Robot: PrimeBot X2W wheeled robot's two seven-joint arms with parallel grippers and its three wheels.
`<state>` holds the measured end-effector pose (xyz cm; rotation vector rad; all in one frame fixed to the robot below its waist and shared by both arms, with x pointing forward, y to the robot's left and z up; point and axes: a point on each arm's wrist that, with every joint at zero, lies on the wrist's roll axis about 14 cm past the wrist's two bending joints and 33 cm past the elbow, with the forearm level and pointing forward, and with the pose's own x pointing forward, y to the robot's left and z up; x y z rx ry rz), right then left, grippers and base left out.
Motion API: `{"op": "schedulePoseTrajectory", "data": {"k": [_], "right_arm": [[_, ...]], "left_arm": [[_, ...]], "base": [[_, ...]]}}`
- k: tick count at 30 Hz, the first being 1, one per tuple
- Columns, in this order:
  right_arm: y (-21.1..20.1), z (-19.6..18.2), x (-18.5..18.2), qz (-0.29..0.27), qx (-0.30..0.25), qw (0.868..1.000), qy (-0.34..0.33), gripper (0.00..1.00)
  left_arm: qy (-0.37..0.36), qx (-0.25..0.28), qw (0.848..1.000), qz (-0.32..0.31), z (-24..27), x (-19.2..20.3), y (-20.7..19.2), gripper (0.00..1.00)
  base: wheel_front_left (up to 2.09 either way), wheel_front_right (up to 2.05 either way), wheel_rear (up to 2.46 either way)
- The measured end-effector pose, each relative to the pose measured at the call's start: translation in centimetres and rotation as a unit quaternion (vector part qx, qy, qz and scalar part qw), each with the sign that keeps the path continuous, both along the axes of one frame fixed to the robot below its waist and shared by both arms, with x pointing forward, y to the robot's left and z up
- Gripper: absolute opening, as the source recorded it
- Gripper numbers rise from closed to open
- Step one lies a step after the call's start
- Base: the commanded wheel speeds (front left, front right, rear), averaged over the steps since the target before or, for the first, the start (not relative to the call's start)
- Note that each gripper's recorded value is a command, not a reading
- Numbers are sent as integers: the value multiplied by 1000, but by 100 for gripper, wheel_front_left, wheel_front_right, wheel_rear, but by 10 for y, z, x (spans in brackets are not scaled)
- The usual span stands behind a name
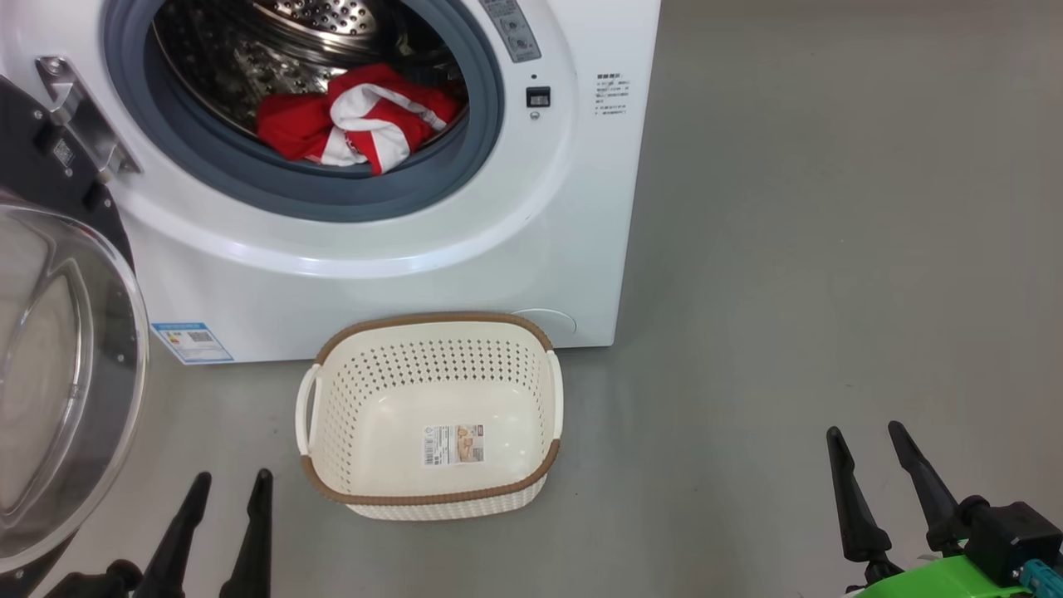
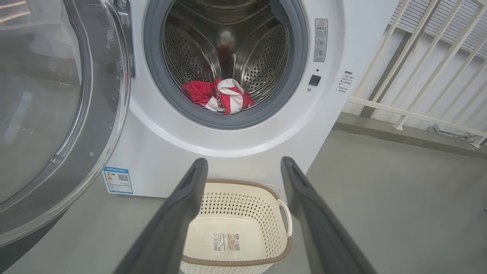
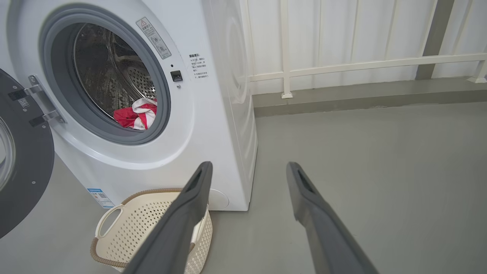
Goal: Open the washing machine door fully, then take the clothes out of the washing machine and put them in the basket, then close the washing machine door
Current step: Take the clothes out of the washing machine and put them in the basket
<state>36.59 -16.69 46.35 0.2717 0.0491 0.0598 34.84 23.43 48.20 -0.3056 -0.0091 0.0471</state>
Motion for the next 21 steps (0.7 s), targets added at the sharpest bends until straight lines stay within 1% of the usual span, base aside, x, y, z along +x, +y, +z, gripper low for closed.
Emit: {"op": "schedulePoseTrajectory", "data": {"k": [6, 21], "right_arm": [[2, 0, 4, 3, 1, 1000, -1, 100], [6, -5, 9, 8, -1, 1000, 5, 100]], "left_arm": [[-3, -2, 1000, 1, 2, 3, 1, 100], [-3, -2, 1000, 3, 2, 10, 5, 100]], "base": [[27, -27, 0], [85, -85, 0]]}}
